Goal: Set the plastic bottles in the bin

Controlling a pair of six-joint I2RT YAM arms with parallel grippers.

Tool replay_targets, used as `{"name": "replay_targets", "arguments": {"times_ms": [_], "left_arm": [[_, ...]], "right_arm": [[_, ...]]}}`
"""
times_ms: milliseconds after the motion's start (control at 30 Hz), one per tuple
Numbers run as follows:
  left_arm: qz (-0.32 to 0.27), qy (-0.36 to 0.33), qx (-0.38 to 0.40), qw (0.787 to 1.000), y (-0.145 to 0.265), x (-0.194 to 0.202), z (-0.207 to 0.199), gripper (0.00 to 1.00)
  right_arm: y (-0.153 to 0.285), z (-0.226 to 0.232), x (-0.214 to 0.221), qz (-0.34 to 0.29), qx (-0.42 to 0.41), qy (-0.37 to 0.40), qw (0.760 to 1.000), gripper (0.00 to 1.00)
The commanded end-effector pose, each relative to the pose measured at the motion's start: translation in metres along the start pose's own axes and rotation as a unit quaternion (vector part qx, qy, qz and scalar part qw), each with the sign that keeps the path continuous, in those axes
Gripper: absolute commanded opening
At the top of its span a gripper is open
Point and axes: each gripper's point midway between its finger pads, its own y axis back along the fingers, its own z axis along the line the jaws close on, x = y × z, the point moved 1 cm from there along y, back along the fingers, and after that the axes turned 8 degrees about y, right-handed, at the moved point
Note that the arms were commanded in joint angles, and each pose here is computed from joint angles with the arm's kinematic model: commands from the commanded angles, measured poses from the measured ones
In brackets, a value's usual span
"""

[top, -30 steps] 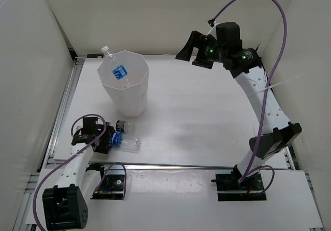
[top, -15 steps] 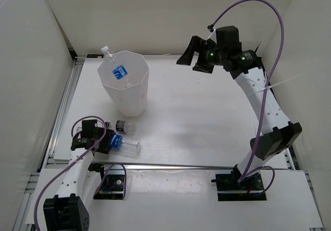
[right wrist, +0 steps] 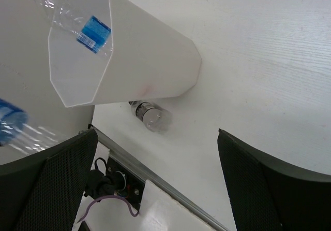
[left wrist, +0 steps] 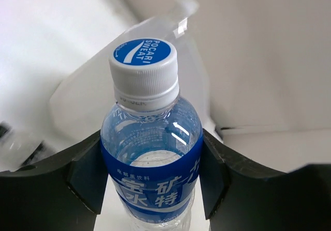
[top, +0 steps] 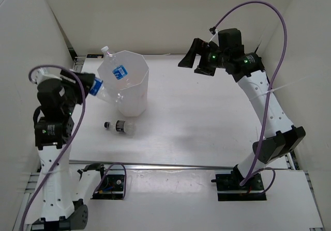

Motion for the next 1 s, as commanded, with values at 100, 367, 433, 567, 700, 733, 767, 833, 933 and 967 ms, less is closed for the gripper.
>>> {"name": "replay_targets", "arguments": {"times_ms": [100,367,433,567,700,733,767,833,933,967], "left_arm": [[-0.031,-0.071,0.055,0.995,-0.031,-0.05,-0.089,0.28],[-0.014,-0.177,0.08,0.981,-0.108,-0.038,-0.159,0.34],[-0.001,-0.212,0.065,0.975,-0.132,-0.015,-0.159,0.36],[0.006,-0.274,0.031,0.961,-0.157,0.018,-0.147,0.42],[-0.014,-0.319,-0.032,0.947,-0.169,0.032,-0.119,0.96],[-0.027,-0.32,-0.039,0.946,-0.164,0.028,-0.118,1.0],[-0.052,-0.317,-0.042,0.946,-0.152,0.018,-0.124,1.0],[-0.075,-0.301,-0.05,0.949,-0.139,0.007,-0.122,1.0],[-0.128,-0.243,-0.062,0.96,-0.102,-0.019,-0.113,1.0],[-0.156,-0.183,-0.047,0.97,-0.073,-0.037,-0.112,1.0]], "right_arm": [[0.013,0.006,0.001,-0.009,-0.012,0.001,1.0,1.0],[0.024,0.01,-0.003,-0.024,-0.013,0.018,0.999,1.0],[0.03,0.009,-0.002,-0.029,-0.01,0.025,0.999,1.0],[0.037,0.009,0.0,-0.036,-0.007,0.034,0.999,1.0],[0.041,0.007,0.003,-0.038,-0.003,0.046,0.998,1.0],[0.041,0.007,0.003,-0.038,-0.003,0.046,0.998,1.0],[0.039,0.003,0.005,-0.036,0.004,0.044,0.998,1.0],[0.038,0.001,0.007,-0.032,0.006,0.048,0.998,1.0],[0.037,0.001,0.008,-0.032,0.006,0.048,0.998,1.0],[0.037,0.001,0.008,-0.032,0.006,0.048,0.998,1.0]]}}
